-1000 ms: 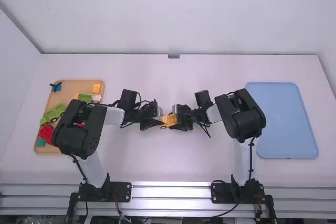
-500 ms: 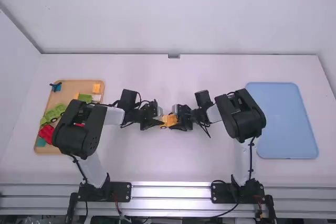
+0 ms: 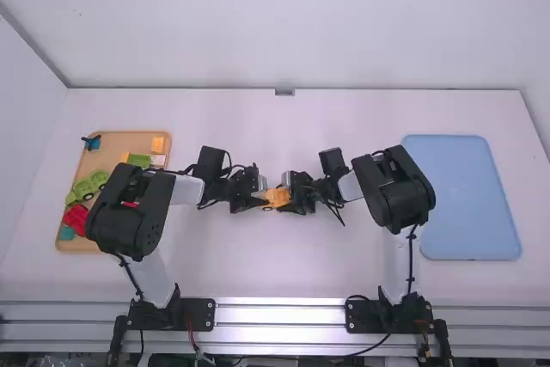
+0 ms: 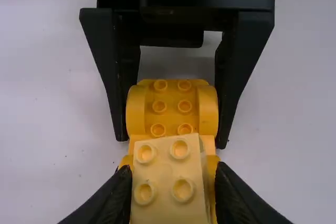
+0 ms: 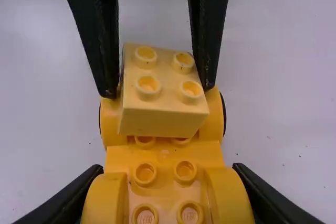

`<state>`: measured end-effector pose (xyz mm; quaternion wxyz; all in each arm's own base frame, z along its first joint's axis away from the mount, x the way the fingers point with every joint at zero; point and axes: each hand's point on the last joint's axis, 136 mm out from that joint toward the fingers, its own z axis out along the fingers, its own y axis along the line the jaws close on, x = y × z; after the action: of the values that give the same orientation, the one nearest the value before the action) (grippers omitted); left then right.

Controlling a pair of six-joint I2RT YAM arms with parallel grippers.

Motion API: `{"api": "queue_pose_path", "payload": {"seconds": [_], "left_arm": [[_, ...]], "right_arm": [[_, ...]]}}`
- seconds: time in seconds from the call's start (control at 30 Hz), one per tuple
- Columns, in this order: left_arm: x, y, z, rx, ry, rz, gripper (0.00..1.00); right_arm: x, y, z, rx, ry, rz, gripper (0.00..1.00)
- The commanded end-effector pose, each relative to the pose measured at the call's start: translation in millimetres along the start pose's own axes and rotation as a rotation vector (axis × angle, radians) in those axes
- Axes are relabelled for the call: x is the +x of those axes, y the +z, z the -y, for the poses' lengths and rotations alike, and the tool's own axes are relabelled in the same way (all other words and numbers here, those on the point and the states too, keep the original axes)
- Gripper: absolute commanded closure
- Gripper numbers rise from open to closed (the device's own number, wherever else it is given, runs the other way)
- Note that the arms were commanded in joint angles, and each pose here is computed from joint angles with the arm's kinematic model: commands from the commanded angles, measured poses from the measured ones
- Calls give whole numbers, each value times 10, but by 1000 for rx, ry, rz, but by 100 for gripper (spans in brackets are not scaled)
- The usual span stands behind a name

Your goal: Assemble lego blocks to make yellow taxi

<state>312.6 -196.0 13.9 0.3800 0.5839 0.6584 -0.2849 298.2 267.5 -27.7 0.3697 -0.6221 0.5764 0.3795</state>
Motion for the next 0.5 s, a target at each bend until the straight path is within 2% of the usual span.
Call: {"api": "queue_pose_path", "payload": {"seconds": [0.0, 0.1, 0.2, 0.23, 0.47], "left_arm": [[0, 29, 9, 6, 8, -7, 65], [-1, 31, 10, 7, 9, -7, 75], [-7, 35, 6, 5, 14, -6, 90], [-6, 30, -4, 1, 16, -6, 92], [12, 30, 15, 8, 42, -13, 95]], "right_arm": [[6, 1, -35, -1, 8, -14, 42], [6, 1, -35, -1, 8, -14, 42], [6, 1, -35, -1, 8, -14, 42], [6, 1, -35, -1, 8, -14, 42], [6, 1, -34, -1, 8, -14, 42]]}}
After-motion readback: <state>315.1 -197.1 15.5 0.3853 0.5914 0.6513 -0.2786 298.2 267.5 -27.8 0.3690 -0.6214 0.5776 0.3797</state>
